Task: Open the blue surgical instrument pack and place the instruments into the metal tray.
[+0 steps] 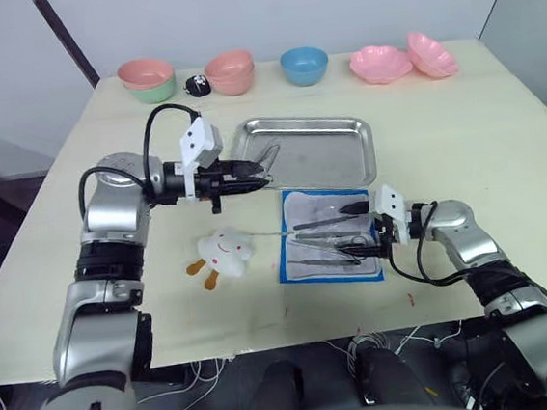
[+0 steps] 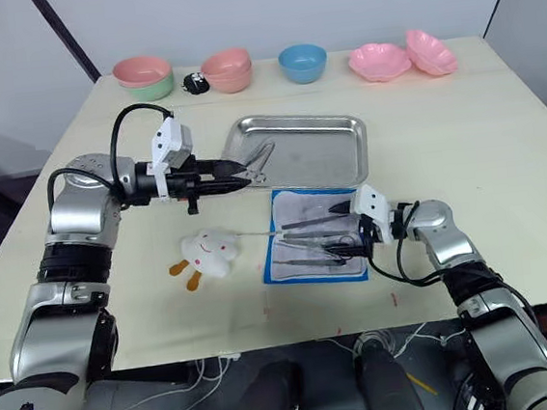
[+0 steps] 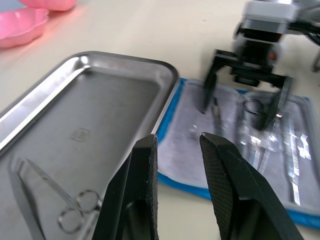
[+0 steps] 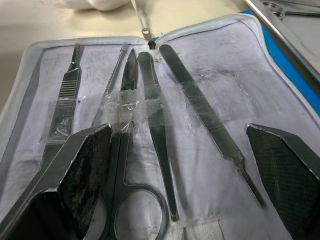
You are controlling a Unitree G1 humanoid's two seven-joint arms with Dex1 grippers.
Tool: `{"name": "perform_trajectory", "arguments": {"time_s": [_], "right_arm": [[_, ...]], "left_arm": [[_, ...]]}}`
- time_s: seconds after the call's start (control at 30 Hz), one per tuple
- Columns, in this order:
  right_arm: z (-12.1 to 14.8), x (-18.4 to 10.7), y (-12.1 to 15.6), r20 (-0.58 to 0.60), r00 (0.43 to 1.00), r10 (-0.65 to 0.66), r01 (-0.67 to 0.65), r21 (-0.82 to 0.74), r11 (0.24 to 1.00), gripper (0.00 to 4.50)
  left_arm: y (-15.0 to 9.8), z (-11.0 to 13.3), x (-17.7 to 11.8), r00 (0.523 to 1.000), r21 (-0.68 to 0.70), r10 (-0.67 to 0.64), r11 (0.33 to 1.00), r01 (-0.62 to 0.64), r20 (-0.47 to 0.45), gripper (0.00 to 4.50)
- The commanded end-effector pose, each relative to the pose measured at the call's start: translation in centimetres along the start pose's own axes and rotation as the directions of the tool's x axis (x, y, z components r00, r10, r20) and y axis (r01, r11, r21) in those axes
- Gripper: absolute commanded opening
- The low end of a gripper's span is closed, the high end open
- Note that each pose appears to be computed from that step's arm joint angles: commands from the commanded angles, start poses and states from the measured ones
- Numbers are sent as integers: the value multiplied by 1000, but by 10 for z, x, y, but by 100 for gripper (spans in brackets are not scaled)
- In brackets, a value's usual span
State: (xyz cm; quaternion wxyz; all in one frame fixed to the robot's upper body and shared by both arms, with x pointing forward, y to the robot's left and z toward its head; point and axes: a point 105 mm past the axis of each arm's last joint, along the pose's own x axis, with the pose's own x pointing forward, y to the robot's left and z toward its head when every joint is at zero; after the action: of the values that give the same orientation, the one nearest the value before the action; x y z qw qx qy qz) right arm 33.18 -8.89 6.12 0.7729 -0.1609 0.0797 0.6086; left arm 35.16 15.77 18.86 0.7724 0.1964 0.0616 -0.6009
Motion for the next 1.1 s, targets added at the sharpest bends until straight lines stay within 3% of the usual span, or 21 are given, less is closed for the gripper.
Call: {"name": "perform_trajectory", "arguments": {"time_s": [0.03,0.23,0.43,0.7,1.03,1.07,1.1], "right_arm": [[-58,-9,23,-185,980,67,-43,130,991,450],[-57,-19,18,-187,980,66,-43,127,991,450],[-54,-22,18,-139,988,63,-43,141,989,450],[-56,-29,18,-130,989,69,-49,149,988,450],[-60,-30,18,-138,988,68,-46,153,987,450],[-60,-30,18,-138,988,67,-46,153,987,450],[-60,-29,18,-138,988,66,-45,152,987,450]], "left_arm": [[-6,15,-4,999,72,-46,996,44,28,140],[-10,12,-4,997,91,-79,993,77,17,140],[-14,16,-4,992,78,-100,992,95,72,140],[-27,18,-9,977,115,-202,974,193,71,140],[-28,16,-31,964,166,-243,952,259,-111,140],[-27,17,-33,963,178,-243,949,261,-117,195],[-27,19,-35,962,183,-245,947,264,-120,223]]}}
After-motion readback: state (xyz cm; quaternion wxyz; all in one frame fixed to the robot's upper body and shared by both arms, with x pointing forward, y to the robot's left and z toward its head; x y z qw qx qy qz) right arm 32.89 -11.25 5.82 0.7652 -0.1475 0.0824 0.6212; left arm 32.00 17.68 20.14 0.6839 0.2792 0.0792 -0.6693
